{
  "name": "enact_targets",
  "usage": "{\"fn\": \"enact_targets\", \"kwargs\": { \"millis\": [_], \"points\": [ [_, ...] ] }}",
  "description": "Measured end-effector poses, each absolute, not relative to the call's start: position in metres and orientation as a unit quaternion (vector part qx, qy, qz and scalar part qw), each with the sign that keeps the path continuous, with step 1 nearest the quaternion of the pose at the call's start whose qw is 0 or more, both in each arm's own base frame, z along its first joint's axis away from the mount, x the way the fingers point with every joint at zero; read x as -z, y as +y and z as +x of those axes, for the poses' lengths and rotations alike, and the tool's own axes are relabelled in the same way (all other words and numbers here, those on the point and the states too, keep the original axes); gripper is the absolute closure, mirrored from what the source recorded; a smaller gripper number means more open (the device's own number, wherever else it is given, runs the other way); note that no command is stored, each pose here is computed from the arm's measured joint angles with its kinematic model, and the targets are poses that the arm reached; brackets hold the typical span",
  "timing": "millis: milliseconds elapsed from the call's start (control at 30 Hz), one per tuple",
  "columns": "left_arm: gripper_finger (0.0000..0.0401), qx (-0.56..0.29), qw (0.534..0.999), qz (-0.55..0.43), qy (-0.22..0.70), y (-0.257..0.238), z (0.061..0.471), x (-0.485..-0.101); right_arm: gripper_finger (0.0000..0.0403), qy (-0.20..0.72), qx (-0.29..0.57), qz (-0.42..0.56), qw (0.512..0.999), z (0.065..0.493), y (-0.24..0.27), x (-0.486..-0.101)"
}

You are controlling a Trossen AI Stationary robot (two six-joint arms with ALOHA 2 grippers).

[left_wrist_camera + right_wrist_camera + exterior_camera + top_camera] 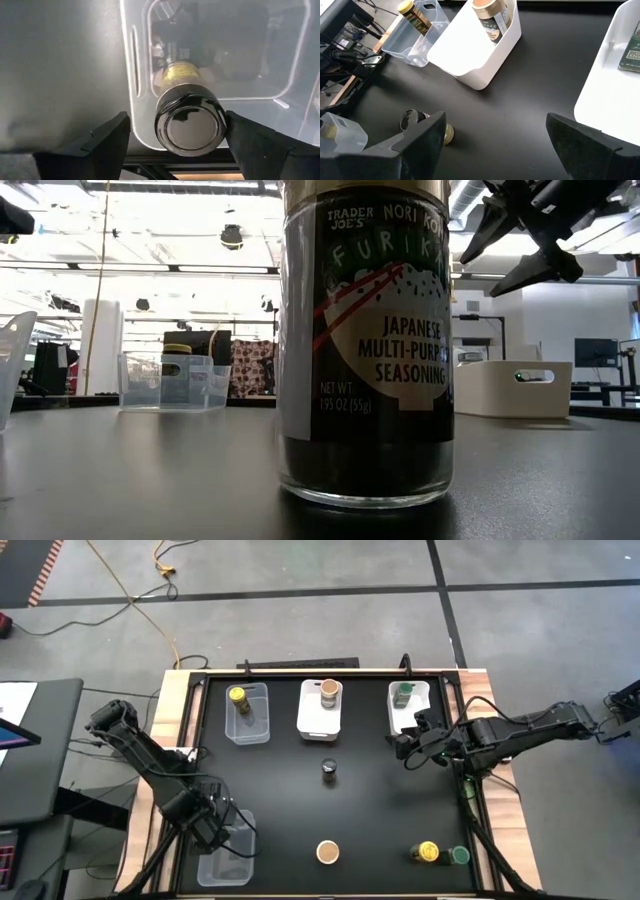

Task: Sort spices by type
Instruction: Put the left black spice bottle into the bottom transparent bin, then put the yellow spice bottle into the top transparent bin

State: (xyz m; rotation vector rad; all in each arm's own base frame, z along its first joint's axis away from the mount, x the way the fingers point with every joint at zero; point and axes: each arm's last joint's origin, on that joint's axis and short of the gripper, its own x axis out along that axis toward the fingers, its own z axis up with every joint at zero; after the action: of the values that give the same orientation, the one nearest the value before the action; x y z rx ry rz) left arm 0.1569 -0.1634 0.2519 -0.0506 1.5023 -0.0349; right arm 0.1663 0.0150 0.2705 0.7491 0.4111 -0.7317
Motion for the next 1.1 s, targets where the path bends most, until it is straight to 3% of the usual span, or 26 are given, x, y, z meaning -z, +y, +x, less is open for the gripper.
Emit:
{"fn": "enact_targets", "kwargs": {
  "millis": [367,833,1100],
  "points": [
    [0.0095,0.000,0.727,-0.038,0.686,-0.163,0.156,-0.252,0.0030,0.200,0.334,0.353,0.851,0.166,0.020,-0.271],
    [0.0095,0.015,0.744,-0.033,0.667,-0.165,0.160,-0.287,0.0030,0.201,0.333,0.353,0.851,0.166,0.021,-0.270],
    [0.0095,0.040,0.787,0.015,0.615,-0.165,0.166,-0.315,0.0030,0.201,0.333,0.353,0.851,0.166,0.021,-0.270]
  ]
}}
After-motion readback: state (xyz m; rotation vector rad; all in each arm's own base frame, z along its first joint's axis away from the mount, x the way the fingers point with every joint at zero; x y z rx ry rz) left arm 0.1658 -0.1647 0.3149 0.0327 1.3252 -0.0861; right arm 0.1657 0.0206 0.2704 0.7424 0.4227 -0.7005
